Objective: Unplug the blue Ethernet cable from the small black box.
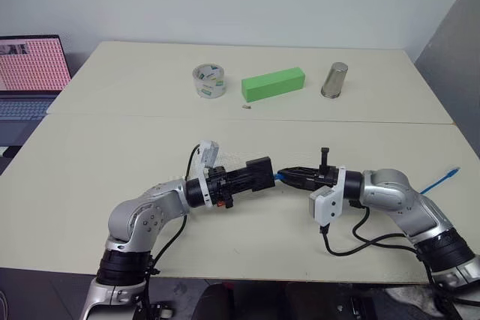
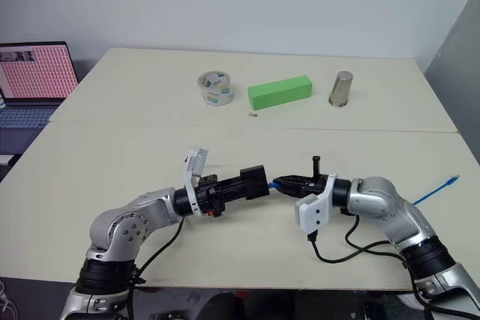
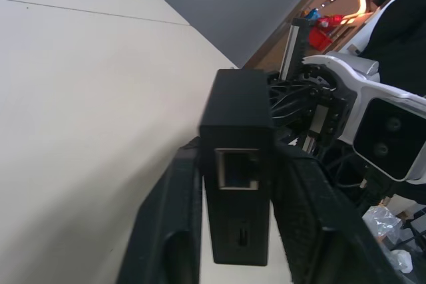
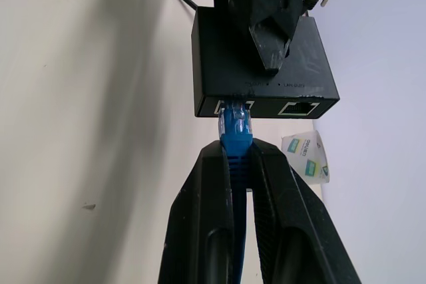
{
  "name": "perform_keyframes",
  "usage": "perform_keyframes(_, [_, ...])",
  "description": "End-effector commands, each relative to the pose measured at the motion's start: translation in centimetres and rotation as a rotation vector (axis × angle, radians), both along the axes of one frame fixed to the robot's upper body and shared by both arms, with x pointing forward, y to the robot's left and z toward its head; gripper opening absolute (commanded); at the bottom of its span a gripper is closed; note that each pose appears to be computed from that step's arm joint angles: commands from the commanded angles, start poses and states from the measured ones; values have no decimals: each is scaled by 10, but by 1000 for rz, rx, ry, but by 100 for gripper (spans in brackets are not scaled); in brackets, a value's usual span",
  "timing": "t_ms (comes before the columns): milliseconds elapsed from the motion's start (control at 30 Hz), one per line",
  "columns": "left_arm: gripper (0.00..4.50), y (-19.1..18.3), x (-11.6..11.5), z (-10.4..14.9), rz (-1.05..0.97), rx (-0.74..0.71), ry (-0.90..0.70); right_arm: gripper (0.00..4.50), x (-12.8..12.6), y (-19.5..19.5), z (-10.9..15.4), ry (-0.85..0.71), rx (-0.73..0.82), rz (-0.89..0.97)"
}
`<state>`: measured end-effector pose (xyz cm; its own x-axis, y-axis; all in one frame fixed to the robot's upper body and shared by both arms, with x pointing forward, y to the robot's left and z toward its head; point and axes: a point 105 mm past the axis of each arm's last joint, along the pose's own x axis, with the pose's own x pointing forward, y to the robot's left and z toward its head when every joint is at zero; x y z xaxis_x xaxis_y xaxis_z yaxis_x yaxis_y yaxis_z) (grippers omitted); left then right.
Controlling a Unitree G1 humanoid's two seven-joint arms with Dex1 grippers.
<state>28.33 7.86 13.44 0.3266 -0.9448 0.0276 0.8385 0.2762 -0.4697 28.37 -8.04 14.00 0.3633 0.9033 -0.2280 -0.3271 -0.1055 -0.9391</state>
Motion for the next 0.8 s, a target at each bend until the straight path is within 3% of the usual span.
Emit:
perform_keyframes(33, [78, 2, -2, 7, -15, -4, -23, 11, -4, 4, 8, -53, -15, 52])
perform_keyframes(100, [78, 1, -4, 7, -34, 6, -29, 11, -4, 1, 6, -18, -30, 55])
perform_keyframes(167, [78, 1, -5, 6, -53, 21, -40, 81, -7, -2, 9, 31, -28, 55])
perform_keyframes(333, [78, 2, -10, 6, -126, 80, -98, 186, -20, -12, 17, 352, -8, 1])
perform_keyframes(600, [78, 0, -25, 16, -289, 134, -232, 195, -38, -7, 29, 1019, 252, -107])
perform_keyframes(800, [78, -2, -27, 24, -321, 139, -288, 195, -46, 1, 23, 1241, 270, -109])
